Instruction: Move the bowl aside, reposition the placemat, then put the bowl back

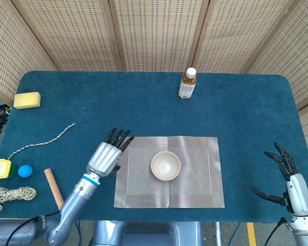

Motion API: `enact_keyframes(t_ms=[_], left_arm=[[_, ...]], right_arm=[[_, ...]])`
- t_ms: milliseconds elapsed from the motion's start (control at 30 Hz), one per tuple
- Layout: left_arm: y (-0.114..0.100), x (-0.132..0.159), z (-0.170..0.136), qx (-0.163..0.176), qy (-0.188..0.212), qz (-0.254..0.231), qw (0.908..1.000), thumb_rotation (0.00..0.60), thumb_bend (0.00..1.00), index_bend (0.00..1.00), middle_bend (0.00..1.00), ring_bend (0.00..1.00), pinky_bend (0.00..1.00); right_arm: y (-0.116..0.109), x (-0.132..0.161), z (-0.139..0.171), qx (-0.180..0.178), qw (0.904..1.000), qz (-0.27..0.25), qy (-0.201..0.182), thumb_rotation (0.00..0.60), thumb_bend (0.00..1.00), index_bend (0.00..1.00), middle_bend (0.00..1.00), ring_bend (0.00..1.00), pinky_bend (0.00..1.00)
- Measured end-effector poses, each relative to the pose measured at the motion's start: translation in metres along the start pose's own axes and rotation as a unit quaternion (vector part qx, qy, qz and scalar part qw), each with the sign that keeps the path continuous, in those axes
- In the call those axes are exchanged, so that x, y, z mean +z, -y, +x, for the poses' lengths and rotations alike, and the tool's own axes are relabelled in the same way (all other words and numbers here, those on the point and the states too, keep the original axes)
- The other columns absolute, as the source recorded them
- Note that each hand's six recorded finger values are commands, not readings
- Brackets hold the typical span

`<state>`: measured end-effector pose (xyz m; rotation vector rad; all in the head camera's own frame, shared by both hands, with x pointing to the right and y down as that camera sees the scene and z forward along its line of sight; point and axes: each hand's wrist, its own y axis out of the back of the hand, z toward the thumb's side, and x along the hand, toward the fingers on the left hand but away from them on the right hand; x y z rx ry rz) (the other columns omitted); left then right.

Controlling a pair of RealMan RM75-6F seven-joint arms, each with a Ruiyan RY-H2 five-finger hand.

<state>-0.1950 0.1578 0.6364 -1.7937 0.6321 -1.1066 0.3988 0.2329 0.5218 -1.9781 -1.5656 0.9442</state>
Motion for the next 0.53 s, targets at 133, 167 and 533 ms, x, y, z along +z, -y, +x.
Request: enact_keyframes(t_ms=[133, 167, 533], left_arm=[[-0.011, -0.053, -0.041, 0.029, -0.06, -0.002, 0.9978, 0.6, 0.05, 0.05, 0.0, 0.0, 0.0], [-0.013, -0.063, -0.051, 0.034, -0.071, -0.003, 0.9969, 0.6, 0.05, 0.04, 0.0, 0.0, 0.0], [-0.013, -0.131, -0.147, 0.055, -0.172, 0.015, 0.9834, 0.6, 0.04, 0.0, 0.0, 0.0, 0.0]], right_arm=[[0.006, -0.006, -0.001, 0.019, 0.9994, 0.027, 0.015, 0.6, 0.2, 0.13, 0.0, 0.0, 0.0], [0.008, -0.008, -0.002, 0.026, 0.9989, 0.035, 0.019, 0.6, 0.19, 0.12, 0.0, 0.0, 0.0], [0.015, -0.027, -0.006, 0.05, 0.9824, 0.175, 0.043, 0.6, 0.16, 0.01, 0.0, 0.0, 0.0]])
